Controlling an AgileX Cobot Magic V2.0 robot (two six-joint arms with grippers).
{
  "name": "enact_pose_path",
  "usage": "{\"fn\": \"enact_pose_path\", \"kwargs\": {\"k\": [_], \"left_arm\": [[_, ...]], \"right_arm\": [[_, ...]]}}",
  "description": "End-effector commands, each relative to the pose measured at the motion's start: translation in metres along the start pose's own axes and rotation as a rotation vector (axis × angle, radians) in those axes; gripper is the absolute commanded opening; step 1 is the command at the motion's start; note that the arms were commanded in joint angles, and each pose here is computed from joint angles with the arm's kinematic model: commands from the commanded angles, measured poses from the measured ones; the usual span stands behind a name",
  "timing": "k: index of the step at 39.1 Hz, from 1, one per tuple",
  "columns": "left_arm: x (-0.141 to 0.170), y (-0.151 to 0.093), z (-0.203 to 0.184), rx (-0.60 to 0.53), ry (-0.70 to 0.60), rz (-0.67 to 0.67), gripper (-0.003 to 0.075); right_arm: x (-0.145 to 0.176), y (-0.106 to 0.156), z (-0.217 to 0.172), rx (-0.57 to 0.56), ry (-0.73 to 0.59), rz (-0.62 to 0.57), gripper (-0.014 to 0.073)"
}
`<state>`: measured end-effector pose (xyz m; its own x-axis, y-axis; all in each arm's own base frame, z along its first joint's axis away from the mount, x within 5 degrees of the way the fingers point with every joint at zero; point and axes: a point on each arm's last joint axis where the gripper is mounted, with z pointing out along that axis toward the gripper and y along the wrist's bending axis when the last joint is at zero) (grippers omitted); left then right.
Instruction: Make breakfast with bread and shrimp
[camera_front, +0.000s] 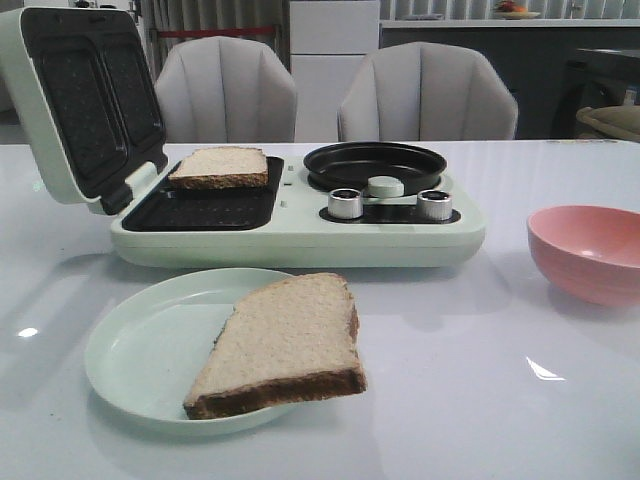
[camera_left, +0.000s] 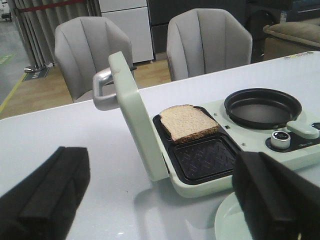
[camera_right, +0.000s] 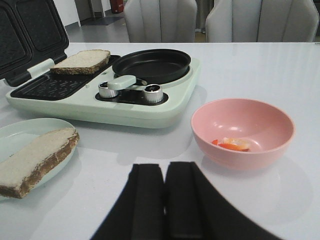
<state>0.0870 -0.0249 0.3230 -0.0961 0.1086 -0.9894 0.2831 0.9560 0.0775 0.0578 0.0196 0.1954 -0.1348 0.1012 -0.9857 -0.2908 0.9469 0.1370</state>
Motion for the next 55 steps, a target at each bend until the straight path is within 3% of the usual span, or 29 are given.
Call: {"fn": "enact_pose_path", "kwargs": {"k": [1,16,34,43,50,55], "left_arm": [[-0.004,-0.002,-0.011,0.013,-0.133,-0.027,0.0618],[0.031,-0.008,-0.030,0.076,-0.207,-0.072,0.0618],[0.030,-0.009,-0.032,0.104,-0.241,-0.158,0.0618],[0.030,-0.009,-0.032,0.104,-0.241,-0.158,0.0618],[0.030,-0.009,-0.032,0.104,-0.241,-0.158,0.0618],[0.030,-0.009,-0.032,0.104,-0.241,-0.157,0.0618]], "right_arm": [[-0.015,0.000,-0.001,0.006,-0.091,-0.002,0.0139],[-0.015,0.000,-0.001,0.006,-0.091,-0.002,0.0139],[-0.016,0.000,-0.001,0.007,-0.103,-0.002,0.0139],[-0.053,0.003,-0.007,0.014,-0.274,-0.011,0.0139],[-0.088,0.010,0.002,-0.004,-0.160,-0.024,0.0139],[-0.095,0.012,0.012,-0.004,-0.101,-0.015,0.0139]]}}
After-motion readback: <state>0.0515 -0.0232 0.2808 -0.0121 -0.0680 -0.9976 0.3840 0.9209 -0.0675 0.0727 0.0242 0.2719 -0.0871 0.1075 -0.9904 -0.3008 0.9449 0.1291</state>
